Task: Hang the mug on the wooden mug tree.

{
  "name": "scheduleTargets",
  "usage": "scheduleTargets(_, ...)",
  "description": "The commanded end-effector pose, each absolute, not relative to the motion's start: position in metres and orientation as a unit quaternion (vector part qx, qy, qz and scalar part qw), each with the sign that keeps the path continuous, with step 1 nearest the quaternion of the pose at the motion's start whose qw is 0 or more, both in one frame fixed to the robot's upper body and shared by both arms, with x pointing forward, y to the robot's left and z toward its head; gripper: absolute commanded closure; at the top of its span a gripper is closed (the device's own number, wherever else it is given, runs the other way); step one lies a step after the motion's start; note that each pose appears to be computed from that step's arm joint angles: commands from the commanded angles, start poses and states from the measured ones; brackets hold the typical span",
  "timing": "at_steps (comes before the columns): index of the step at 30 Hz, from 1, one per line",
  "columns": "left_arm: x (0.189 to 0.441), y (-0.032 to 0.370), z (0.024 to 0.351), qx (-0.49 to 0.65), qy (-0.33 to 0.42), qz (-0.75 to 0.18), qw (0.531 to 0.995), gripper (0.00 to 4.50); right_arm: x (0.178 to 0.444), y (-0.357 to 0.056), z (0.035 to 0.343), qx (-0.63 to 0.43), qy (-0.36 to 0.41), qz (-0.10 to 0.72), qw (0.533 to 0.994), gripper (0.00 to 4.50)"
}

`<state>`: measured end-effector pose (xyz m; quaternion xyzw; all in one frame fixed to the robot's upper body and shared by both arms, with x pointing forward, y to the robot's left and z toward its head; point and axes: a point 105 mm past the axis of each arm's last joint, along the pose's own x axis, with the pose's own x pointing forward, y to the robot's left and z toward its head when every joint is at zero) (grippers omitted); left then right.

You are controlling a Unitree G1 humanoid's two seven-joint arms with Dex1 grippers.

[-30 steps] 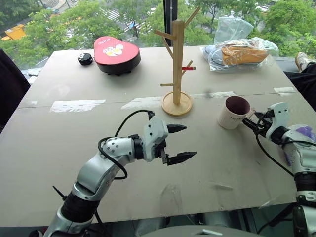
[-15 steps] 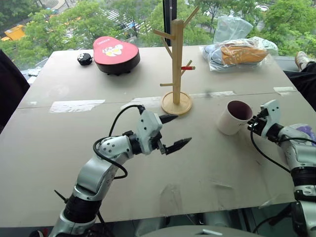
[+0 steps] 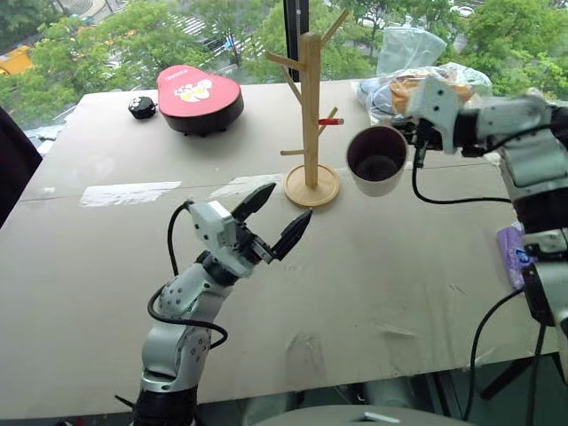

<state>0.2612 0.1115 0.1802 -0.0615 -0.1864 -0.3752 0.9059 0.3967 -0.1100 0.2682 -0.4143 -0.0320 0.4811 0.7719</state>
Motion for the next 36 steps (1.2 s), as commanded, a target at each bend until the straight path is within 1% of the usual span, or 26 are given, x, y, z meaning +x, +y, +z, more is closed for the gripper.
scheduleTargets(1, 0.257, 0.116, 0.191, -0.061, -0.216, -0.368, 0.902, 0.0, 0.397, -0.085, 0.296, -0.443, -0.063, 0.489, 0.749, 4.37)
scheduleTargets(4, 0.257, 0.119, 0.192, -0.064, -0.221, -0.359, 0.904, 0.0, 0.397, -0.069, 0.305, -0.447, -0.07, 0.499, 0.739, 4.37)
scheduleTargets(7, 0.259, 0.121, 0.192, -0.066, -0.224, -0.355, 0.905, 0.0, 0.398, -0.054, 0.308, -0.457, -0.074, 0.506, 0.728, 4.37)
scheduleTargets(14, 0.259, 0.121, 0.193, -0.07, -0.227, -0.354, 0.905, 0.0, 0.404, -0.047, 0.307, -0.472, -0.07, 0.502, 0.721, 4.37)
scheduleTargets(16, 0.259, 0.121, 0.192, -0.07, -0.225, -0.354, 0.905, 0.0, 0.404, -0.047, 0.305, -0.474, -0.066, 0.504, 0.719, 3.84)
scheduleTargets(17, 0.259, 0.121, 0.191, -0.071, -0.224, -0.354, 0.905, 0.0, 0.404, -0.047, 0.305, -0.474, -0.064, 0.504, 0.719, 3.43)
scheduleTargets(18, 0.259, 0.121, 0.191, -0.071, -0.224, -0.354, 0.905, 0.0, 0.404, -0.047, 0.306, -0.473, -0.063, 0.504, 0.72, 3.18)
scheduleTargets(19, 0.259, 0.12, 0.19, -0.072, -0.223, -0.355, 0.905, 0.0, 0.404, -0.048, 0.306, -0.472, -0.063, 0.504, 0.72, 2.63)
scheduleTargets(22, 0.259, 0.119, 0.19, -0.072, -0.222, -0.357, 0.904, 0.0, 0.404, -0.05, 0.309, -0.47, -0.063, 0.502, 0.723, 1.39)
scheduleTargets(23, 0.26, 0.119, 0.189, -0.072, -0.222, -0.358, 0.904, 0.0, 0.405, -0.051, 0.31, -0.468, -0.064, 0.499, 0.726, 1.07)
scheduleTargets(24, 0.26, 0.119, 0.189, -0.072, -0.221, -0.358, 0.904, 0.0, 0.406, -0.054, 0.311, -0.466, -0.064, 0.494, 0.731, 0.64)
scheduleTargets(25, 0.261, 0.119, 0.189, -0.071, -0.22, -0.358, 0.905, 0.0, 0.407, -0.058, 0.312, -0.46, -0.064, 0.489, 0.738, 0.34)
scheduleTargets(26, 0.261, 0.119, 0.188, -0.07, -0.219, -0.359, 0.905, 0.0, 0.409, -0.061, 0.312, -0.449, -0.064, 0.485, 0.748, 0.16)
scheduleTargets(30, 0.261, 0.121, 0.182, -0.062, -0.202, -0.356, 0.91, 0.0, 0.408, -0.079, 0.308, -0.386, -0.054, 0.491, 0.779, 0.16)
scheduleTargets(32, 0.259, 0.123, 0.173, -0.046, -0.179, -0.356, 0.916, 0.0, 0.403, -0.092, 0.297, -0.333, -0.041, 0.508, 0.794, 0.16)
scheduleTargets(34, 0.258, 0.126, 0.153, -0.031, -0.128, -0.351, 0.927, 0.0, 0.393, -0.119, 0.273, -0.249, -0.021, 0.521, 0.816, 0.16)
scheduleTargets(36, 0.254, 0.127, 0.13, -0.007, -0.07, -0.353, 0.933, 0.0, 0.377, -0.147, 0.247, -0.2, 0.002, 0.527, 0.826, 0.16)
